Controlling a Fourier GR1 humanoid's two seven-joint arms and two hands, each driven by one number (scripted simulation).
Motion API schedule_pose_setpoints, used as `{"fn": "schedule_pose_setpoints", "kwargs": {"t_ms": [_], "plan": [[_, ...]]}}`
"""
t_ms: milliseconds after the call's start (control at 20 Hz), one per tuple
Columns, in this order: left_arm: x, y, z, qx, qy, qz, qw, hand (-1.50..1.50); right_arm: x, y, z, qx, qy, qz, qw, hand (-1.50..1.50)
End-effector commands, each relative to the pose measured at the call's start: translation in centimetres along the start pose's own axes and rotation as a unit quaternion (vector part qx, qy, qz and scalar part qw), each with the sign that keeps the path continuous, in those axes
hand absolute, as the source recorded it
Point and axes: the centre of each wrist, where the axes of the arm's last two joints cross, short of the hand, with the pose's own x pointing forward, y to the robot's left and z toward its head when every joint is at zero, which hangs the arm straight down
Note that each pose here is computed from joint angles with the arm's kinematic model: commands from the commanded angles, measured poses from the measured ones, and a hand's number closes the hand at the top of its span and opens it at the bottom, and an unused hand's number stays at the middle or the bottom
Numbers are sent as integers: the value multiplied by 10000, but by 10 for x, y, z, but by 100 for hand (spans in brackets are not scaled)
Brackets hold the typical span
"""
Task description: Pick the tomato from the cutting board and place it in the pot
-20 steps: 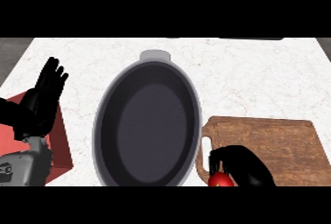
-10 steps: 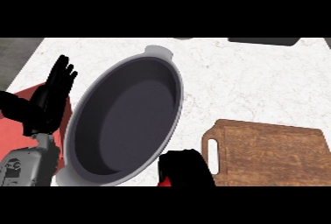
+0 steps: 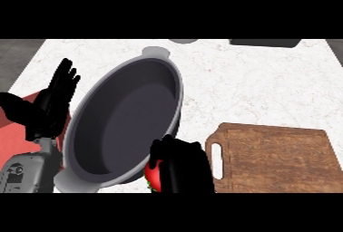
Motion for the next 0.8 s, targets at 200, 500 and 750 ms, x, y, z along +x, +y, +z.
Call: {"fn": "schedule_pose_setpoints", "kwargs": {"t_ms": [200,500,750], "plan": [[-2,4,0,70,-4,12,10000,0,24,-16,-11,-1725,546,-258,9832,150],[2,-3,-4,27,-35,1,10000,0,28,-16,-12,-1962,924,-509,9749,150],[10,2,-5,32,-143,-23,9999,0,28,-19,-29,-2186,1287,-526,9658,150]]}}
